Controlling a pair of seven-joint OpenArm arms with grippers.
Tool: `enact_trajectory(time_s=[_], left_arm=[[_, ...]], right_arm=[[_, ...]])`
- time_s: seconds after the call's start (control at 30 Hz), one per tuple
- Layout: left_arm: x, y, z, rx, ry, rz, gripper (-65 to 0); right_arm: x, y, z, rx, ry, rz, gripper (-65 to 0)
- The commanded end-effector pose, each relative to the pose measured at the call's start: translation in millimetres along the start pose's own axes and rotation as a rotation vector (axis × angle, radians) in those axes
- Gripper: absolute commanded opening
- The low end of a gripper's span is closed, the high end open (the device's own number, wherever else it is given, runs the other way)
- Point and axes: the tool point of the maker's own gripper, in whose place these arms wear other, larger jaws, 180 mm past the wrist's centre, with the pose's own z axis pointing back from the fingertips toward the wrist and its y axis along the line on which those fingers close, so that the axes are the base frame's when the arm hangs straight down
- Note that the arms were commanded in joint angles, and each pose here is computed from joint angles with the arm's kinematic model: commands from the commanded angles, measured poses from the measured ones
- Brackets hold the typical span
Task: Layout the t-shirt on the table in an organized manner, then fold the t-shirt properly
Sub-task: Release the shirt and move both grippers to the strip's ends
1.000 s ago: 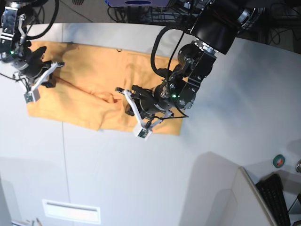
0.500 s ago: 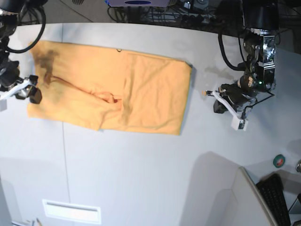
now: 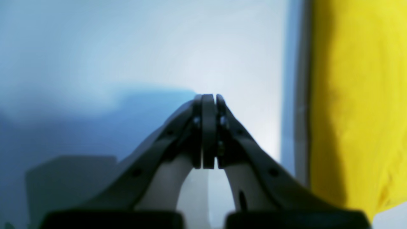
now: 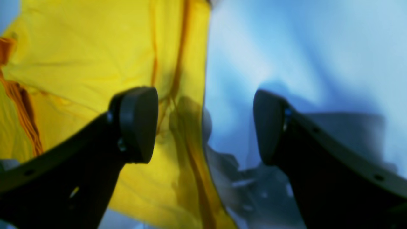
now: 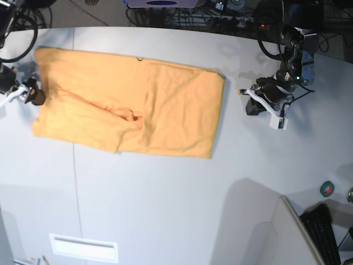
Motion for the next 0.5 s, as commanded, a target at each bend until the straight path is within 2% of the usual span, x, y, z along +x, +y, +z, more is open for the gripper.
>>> enact_trajectory(time_s=[0.0, 0.2, 0.47], left_arm=[[5.7, 2.6, -1.3, 0.007, -0.006, -0.022, -65.0], [0.5, -20.2, -17.6, -0.049, 0.023, -0.058, -65.0], [9.8, -42.0, -35.2, -0.086, 0.01, -0.033, -65.0]], right_arm=[[8.6, -2.5, 4.3, -0.004, -0.007, 0.017, -21.8], [-20.9, 23.2, -15.0, 0.048, 0.109, 0.079, -22.2], [-34.2, 41.2, -26.7, 0.088, 0.134, 0.077, -22.4]])
